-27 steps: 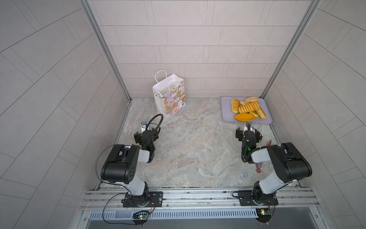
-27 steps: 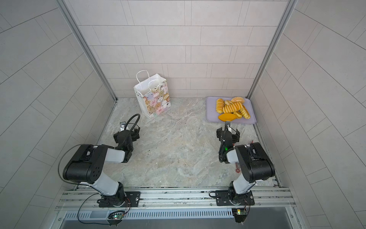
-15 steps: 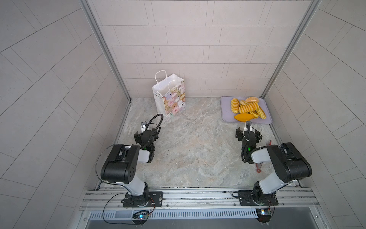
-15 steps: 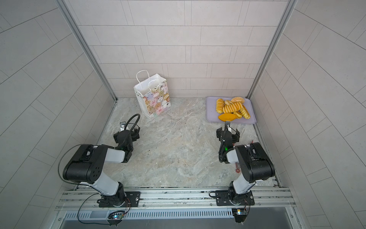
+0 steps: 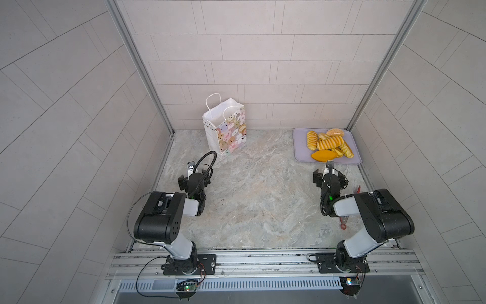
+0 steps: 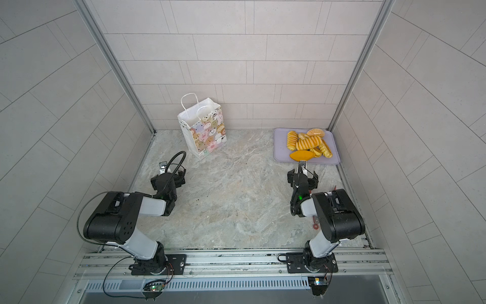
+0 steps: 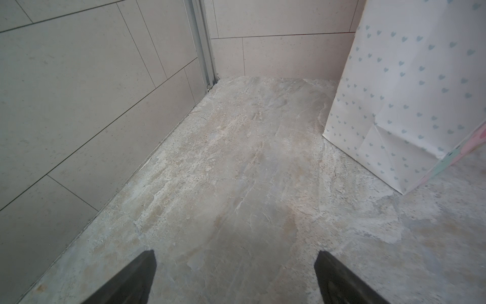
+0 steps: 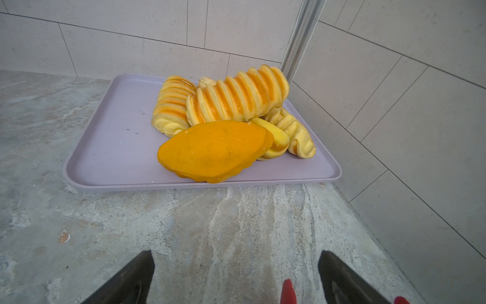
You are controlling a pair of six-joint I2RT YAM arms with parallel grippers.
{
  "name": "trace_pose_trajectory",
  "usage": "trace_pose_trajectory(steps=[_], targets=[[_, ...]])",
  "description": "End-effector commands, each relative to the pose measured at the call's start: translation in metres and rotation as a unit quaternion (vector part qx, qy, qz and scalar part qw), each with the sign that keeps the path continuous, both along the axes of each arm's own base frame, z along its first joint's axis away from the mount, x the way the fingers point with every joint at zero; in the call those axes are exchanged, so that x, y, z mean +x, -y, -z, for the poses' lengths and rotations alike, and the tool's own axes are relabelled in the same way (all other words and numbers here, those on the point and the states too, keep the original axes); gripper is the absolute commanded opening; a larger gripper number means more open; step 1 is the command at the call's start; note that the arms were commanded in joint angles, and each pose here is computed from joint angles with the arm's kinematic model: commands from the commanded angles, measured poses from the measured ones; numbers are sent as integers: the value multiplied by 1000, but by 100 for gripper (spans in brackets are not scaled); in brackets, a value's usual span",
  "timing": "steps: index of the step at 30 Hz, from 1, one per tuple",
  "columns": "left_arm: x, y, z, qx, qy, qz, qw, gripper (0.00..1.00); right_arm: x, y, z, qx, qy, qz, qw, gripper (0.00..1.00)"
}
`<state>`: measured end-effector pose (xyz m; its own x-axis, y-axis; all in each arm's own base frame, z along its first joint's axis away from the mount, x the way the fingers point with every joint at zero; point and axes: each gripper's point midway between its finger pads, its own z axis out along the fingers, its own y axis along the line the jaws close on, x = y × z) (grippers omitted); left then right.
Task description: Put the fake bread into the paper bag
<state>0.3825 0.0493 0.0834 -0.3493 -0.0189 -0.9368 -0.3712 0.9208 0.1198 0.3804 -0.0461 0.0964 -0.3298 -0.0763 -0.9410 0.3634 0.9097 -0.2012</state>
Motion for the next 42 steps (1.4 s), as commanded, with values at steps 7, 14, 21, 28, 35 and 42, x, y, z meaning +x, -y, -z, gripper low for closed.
trace_pose_trajectory(steps=[7, 14, 21, 28, 35, 42], targets=[[5, 2, -9, 2, 11, 3, 1000, 100, 0, 0, -2, 1, 5, 2, 1000, 99], [2, -13, -37, 3, -6, -47, 999, 100, -16, 4, -24, -2, 37, 17, 999, 99], [-18, -25, -95, -20, 54, -94, 994, 100, -36, 13, -76, 47, 57, 56, 996, 99], [-45, -35, -159, -113, 93, -157, 977, 100, -59, 9, -117, 155, 15, 80, 985, 99], [-44, -11, -194, -191, 23, -82, 978, 100, -66, -28, -131, 238, -132, 31, 962, 99], [-10, 22, -233, -238, -52, 32, 969, 100, -50, -63, -139, 295, -182, -74, 935, 99]])
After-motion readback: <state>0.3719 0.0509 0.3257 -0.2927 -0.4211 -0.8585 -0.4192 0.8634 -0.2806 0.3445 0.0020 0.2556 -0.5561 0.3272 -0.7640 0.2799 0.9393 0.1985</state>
